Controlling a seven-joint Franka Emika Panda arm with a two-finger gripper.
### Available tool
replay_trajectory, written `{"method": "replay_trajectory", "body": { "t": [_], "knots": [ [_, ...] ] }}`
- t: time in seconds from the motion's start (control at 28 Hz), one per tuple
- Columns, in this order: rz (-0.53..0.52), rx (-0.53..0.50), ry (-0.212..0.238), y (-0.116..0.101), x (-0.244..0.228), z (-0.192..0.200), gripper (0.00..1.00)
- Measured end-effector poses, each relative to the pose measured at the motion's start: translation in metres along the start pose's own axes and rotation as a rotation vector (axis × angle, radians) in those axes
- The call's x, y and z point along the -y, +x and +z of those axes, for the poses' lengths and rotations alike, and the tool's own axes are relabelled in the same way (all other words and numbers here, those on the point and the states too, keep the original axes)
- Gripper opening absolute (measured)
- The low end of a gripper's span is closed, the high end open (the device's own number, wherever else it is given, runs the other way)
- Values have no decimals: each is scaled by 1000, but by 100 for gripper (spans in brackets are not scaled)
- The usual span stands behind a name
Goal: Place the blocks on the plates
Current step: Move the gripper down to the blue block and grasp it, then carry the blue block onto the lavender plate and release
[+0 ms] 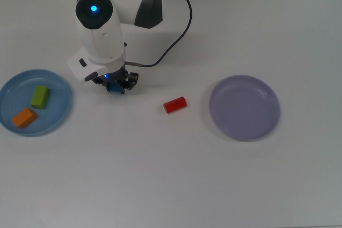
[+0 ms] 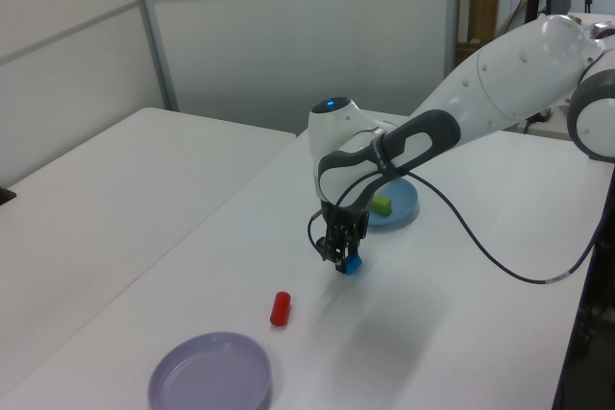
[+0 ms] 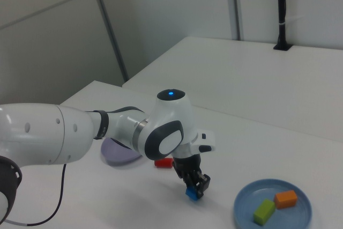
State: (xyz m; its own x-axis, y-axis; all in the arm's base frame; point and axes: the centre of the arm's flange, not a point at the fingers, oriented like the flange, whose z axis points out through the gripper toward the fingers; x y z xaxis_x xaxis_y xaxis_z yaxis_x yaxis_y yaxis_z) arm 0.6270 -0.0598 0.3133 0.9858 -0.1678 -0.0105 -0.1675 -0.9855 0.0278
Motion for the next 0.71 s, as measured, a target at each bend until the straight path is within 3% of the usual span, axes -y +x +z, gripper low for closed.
{"method": "replay_trajectory", "body": {
  "t": [0.21, 0.39, 0.54, 0.71],
  "knots": [
    [-14, -21, 3, 1, 0, -16, 39],
    [-44, -28, 15, 4, 16, -54, 39],
    [-124, -62, 42, 4, 66, -92, 39],
    [-217, -94, 74, -6, 137, -112, 39]
  ]
}}
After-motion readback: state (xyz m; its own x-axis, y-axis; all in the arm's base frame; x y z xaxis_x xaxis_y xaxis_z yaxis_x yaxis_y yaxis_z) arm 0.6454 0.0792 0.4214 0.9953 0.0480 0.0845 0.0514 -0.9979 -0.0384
